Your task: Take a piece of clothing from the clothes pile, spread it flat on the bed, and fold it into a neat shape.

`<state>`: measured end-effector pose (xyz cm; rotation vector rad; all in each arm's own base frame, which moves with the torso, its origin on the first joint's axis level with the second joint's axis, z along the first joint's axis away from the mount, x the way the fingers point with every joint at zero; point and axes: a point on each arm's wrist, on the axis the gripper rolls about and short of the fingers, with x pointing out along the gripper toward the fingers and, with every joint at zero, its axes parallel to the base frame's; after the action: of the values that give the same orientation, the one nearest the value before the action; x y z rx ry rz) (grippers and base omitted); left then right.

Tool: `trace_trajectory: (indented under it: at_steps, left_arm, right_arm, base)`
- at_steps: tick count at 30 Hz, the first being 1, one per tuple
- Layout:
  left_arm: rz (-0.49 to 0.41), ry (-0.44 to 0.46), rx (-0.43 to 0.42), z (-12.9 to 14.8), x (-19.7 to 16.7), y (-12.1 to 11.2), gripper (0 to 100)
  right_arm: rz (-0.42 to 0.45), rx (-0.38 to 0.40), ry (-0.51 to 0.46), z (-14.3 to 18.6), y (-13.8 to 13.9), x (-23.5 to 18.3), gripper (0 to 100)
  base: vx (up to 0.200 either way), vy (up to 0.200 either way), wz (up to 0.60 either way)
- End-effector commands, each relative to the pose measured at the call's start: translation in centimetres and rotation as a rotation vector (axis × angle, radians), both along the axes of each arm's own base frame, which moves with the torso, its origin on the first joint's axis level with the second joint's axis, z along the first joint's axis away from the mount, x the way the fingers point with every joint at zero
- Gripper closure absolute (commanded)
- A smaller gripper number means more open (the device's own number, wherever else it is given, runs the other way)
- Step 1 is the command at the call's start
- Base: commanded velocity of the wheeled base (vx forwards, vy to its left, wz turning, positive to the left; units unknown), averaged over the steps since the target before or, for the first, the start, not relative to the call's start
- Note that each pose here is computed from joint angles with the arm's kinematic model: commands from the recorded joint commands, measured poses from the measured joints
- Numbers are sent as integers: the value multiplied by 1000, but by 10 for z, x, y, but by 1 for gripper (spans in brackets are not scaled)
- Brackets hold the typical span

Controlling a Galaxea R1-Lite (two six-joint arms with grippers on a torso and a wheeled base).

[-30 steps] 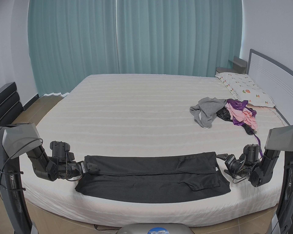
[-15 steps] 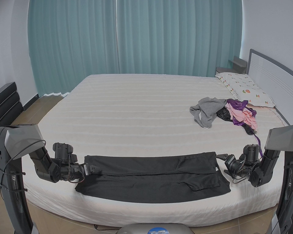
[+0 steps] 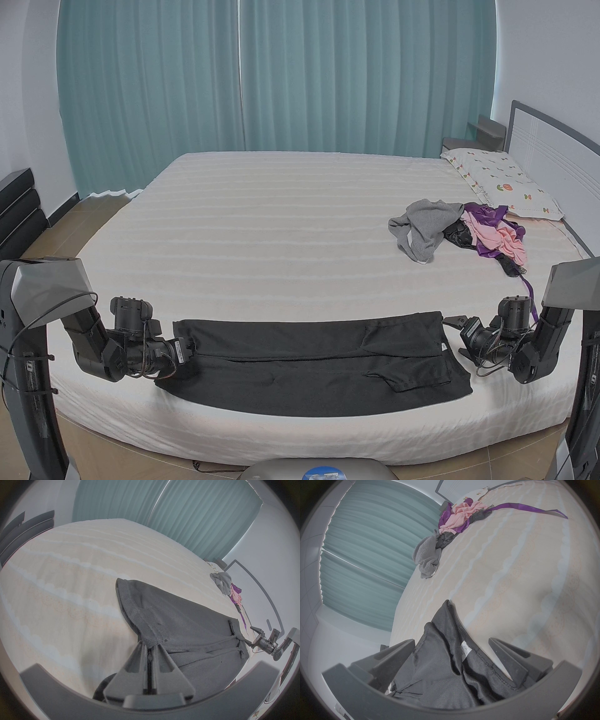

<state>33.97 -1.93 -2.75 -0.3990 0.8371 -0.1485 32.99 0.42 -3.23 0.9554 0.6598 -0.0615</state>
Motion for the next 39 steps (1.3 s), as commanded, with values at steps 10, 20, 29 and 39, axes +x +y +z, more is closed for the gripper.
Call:
trace_trajectory:
  at_steps: [10,20,29,39]
  left_arm:
    - [8,-15,-7,1,-2,0,100]
    - [36,-19,-39,3,2,-1,100]
    - [84,-37,-106,10,12,-7,100]
    - [75,-61,-135,21,14,-19,100]
  right_arm:
    - [-2,2,-4,1,-1,1,0]
    - [-9,10,-15,3,-3,3,0]
    - [-12,11,-16,3,-4,4,0]
    - [-12,12,-17,3,-4,4,0]
  base:
    - [0,0,0]
    - [-60,0,0]
    - [0,0,0]
    - [0,-140,0]
